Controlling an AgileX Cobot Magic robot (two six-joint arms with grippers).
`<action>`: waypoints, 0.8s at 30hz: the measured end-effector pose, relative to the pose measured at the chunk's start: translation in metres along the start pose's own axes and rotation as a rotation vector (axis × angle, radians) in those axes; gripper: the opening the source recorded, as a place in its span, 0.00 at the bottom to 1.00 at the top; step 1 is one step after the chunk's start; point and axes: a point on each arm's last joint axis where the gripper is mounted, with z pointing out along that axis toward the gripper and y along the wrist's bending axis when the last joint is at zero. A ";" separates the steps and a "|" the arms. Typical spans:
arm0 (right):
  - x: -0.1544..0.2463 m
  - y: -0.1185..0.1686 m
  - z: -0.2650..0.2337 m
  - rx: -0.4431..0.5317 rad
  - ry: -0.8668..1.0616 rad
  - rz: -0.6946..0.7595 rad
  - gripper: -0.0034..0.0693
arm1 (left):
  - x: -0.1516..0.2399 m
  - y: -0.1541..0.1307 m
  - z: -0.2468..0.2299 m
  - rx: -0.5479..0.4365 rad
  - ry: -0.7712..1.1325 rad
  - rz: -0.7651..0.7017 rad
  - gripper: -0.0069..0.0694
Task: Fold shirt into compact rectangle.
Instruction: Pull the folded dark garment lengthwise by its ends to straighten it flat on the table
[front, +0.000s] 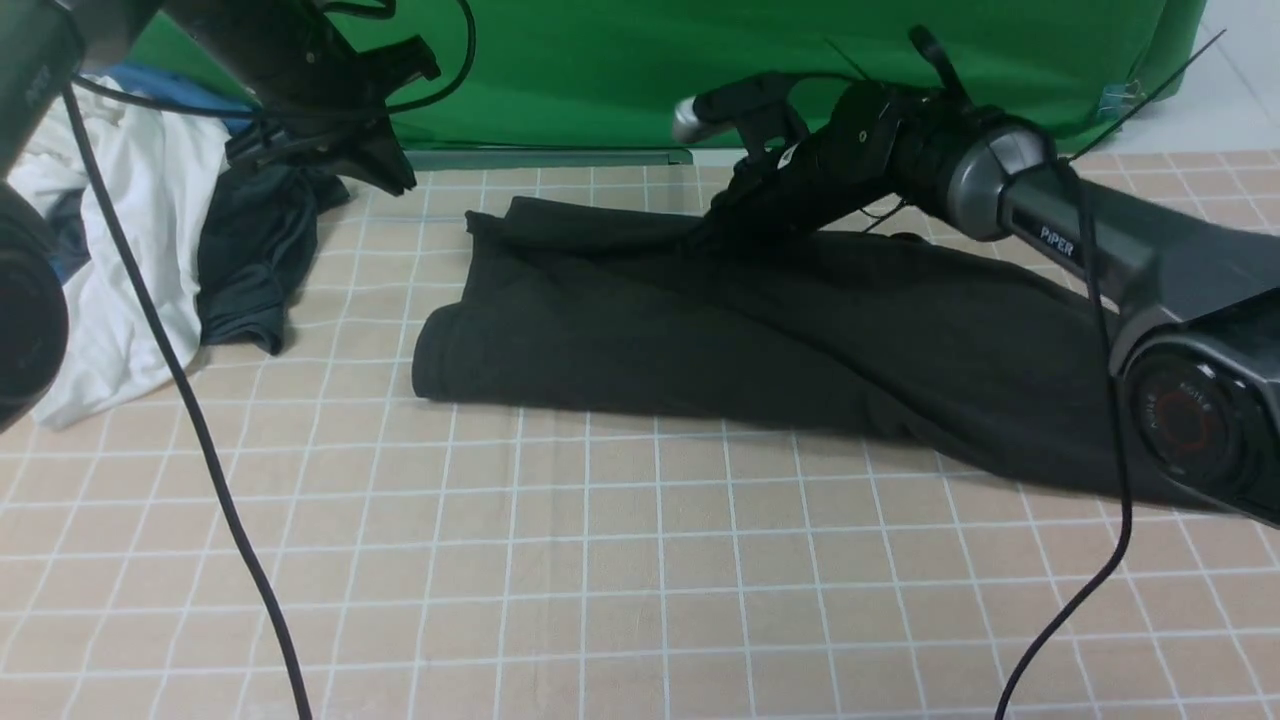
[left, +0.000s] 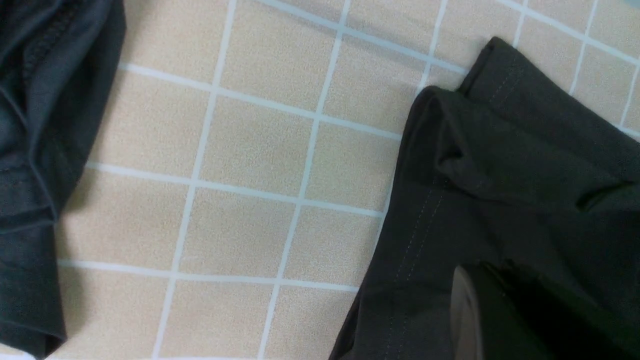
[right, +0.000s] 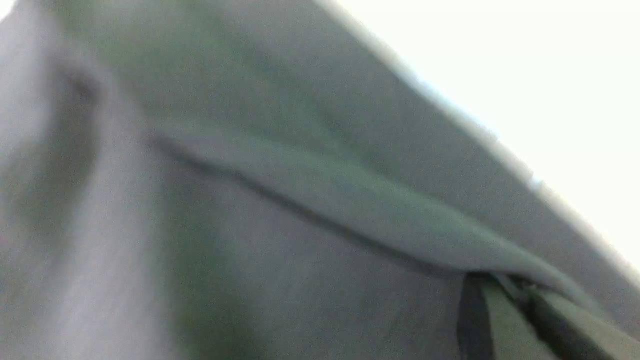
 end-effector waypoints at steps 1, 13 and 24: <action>-0.002 -0.004 0.001 0.013 -0.024 -0.013 0.08 | 0.000 0.000 0.000 0.000 0.000 0.000 0.11; -0.038 -0.058 -0.058 0.052 -0.011 0.117 0.08 | 0.001 -0.006 0.000 0.061 0.012 0.036 0.11; -0.077 -0.067 -0.167 0.111 0.110 0.095 0.08 | 0.020 -0.012 0.000 0.085 0.077 0.005 0.11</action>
